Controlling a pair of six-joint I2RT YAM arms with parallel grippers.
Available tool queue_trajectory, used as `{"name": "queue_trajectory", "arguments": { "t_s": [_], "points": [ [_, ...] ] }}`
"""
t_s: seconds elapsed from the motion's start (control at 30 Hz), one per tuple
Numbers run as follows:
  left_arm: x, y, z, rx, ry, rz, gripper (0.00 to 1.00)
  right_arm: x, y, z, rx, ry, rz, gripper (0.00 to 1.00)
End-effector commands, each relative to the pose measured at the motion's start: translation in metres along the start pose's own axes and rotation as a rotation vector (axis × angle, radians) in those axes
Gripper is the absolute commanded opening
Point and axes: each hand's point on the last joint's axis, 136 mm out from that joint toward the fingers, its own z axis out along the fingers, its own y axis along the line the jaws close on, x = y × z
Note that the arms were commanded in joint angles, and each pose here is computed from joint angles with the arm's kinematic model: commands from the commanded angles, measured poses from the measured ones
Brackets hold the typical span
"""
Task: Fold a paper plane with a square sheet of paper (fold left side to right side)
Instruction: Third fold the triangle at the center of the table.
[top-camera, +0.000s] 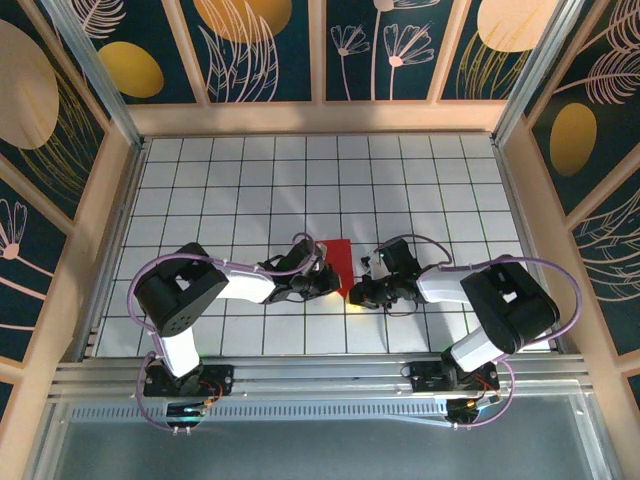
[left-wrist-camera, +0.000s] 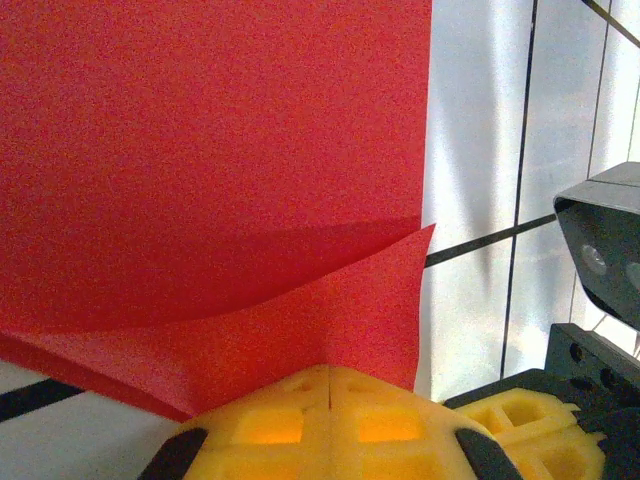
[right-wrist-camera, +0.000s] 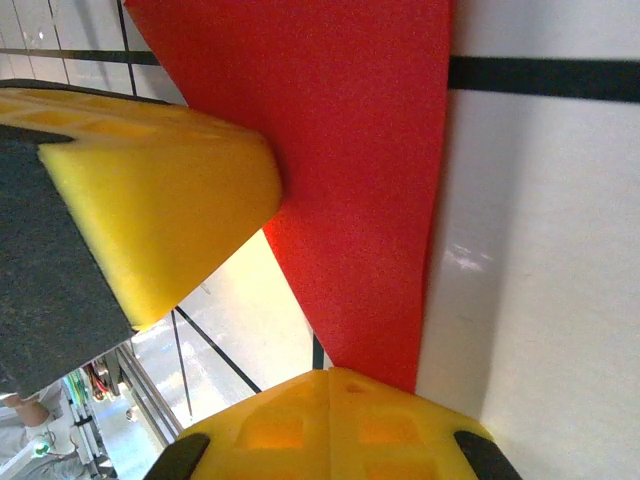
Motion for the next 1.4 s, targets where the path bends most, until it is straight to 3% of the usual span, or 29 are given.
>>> {"name": "queue_trajectory", "arguments": {
  "t_s": [0.0, 0.9, 1.13, 1.37],
  "points": [
    [-0.003, 0.038, -0.002, -0.101, -0.023, -0.059, 0.02, 0.027, -0.066, 0.004, 0.262, 0.045, 0.08, 0.0],
    [-0.066, 0.089, -0.041, -0.204, -0.167, -0.09, 0.03, 0.024, -0.065, 0.002, 0.27, 0.038, 0.077, 0.0],
    [-0.092, 0.052, -0.08, -0.204, -0.284, 0.06, 0.02, 0.021, -0.062, 0.002, 0.265, 0.031, 0.071, 0.0],
    [-0.05, -0.004, -0.051, -0.055, -0.113, 0.189, 0.02, 0.018, -0.062, 0.003, 0.267, 0.025, 0.069, 0.0]
  ]
}}
